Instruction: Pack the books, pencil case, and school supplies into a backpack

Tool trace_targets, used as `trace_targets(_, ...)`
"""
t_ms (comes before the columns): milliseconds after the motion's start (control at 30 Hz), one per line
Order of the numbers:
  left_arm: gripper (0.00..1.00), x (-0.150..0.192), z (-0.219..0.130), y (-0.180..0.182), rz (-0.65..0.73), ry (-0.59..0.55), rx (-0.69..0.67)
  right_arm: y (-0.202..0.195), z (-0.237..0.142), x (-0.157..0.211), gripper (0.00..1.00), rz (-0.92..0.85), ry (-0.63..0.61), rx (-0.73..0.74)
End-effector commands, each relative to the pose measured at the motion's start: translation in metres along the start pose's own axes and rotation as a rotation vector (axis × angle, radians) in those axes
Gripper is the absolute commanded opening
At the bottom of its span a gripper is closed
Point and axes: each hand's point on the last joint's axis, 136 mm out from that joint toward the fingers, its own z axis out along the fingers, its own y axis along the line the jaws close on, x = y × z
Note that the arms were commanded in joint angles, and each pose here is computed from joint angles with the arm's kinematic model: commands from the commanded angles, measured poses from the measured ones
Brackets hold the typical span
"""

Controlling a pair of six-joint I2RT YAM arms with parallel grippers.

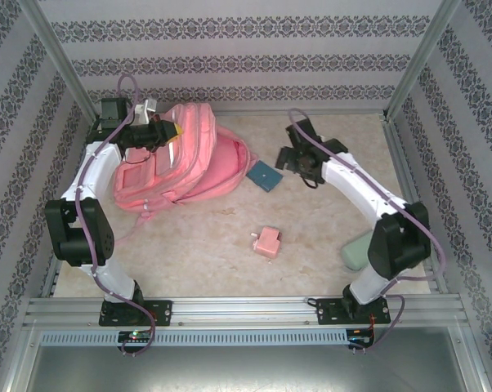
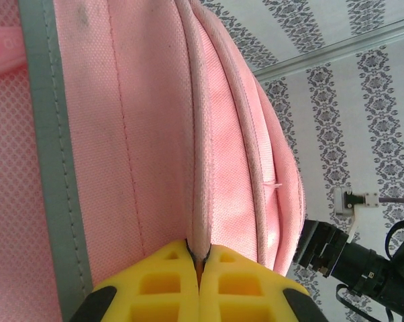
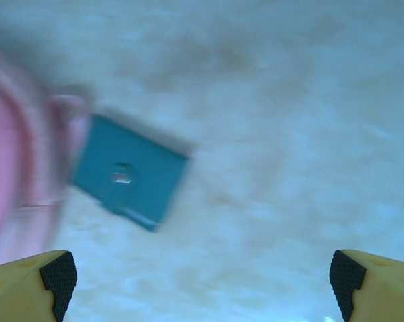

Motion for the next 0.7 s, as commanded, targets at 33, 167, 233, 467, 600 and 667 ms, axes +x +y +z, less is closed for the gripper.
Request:
trace_targets(33,0.00,-0.001,0.006,-0.012,0.080,0.007,0.046,-0.106,0.000,0.041,0.98,0.148,0.134,0.254)
trace_targets(167,0.00,0.001,0.008,-0.011,0.083,0.014,0.046,-0.166,-0.011,0.070,0.98,0.269,0.152,0.372)
trace_targets(233,0.00,0.001,0.008,-0.011,0.084,0.015,0.044,-0.191,-0.017,0.083,0.98,0.342,0.163,0.418)
trace_targets(467,0.00,0.001,0.008,-0.010,0.084,0.019,0.047,-0.249,-0.036,0.111,0.98,0.577,0.116,0.521)
trace_targets(600,0.00,0.002,0.009,-0.011,0.085,0.021,0.048,-0.258,-0.022,0.123,0.98,0.688,0.139,0.469)
trace_targets(667,0.00,0.002,0.008,-0.011,0.086,0.021,0.047,-0.255,-0.010,0.126,0.98,0.715,0.170,0.423)
